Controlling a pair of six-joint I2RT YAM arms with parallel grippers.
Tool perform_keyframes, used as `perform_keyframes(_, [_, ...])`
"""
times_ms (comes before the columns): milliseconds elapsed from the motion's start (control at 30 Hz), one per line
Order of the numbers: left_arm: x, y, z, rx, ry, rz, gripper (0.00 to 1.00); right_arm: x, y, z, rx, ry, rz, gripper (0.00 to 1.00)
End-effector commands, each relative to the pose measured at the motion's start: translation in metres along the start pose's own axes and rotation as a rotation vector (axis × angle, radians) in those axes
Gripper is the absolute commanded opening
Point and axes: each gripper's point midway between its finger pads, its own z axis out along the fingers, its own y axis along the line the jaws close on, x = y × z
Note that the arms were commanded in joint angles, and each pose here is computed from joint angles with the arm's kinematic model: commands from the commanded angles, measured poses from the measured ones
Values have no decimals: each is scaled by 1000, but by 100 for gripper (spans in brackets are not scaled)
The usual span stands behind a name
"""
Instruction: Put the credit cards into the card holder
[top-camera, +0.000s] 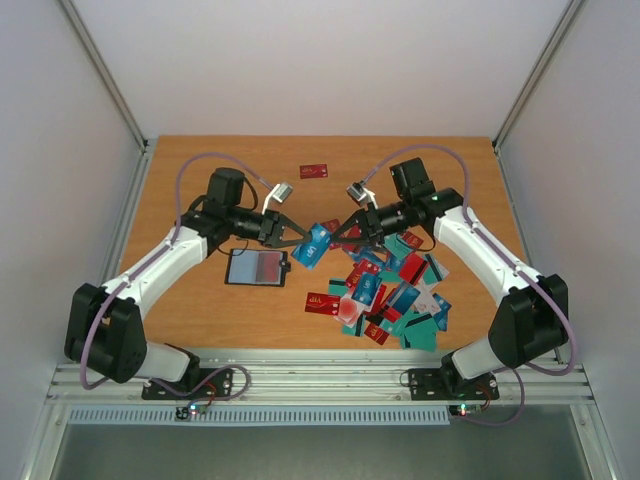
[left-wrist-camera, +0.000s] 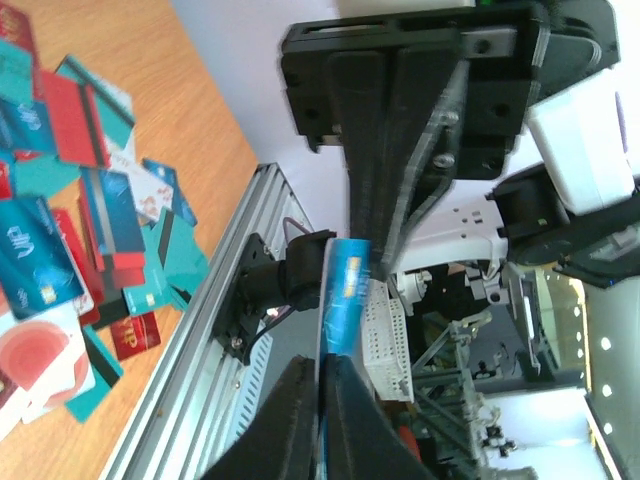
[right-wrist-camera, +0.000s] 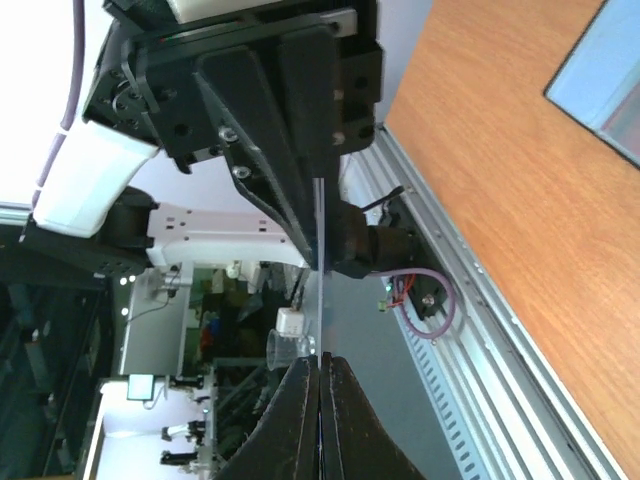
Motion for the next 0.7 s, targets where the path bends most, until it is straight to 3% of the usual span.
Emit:
perform_keyframes(0, [-8,-10,2,51,-13,45,1,-7,12,0,-7,-6,-45,2])
perform_keyframes(33, [-11,-9,2,44,-25,41,0,-8,11,0,7,-10,-37,6])
perform_keyframes(133, [-27,-8,0,10,-96,41,0,-14,-4,0,86,-42,14,38])
perform_keyframes(233, [-48,-14,-5,8,-207,41,0,-23,-11,-1,93,-128,60,55])
perform_keyframes(400, [-65,-21,-10,84,-318,-50,0,-34,-19,3,62,-244,104,54])
perform_keyframes(667, [-68,-13,-12,59,-354,-109,0,-50,-5,16,-14,-293,83,40])
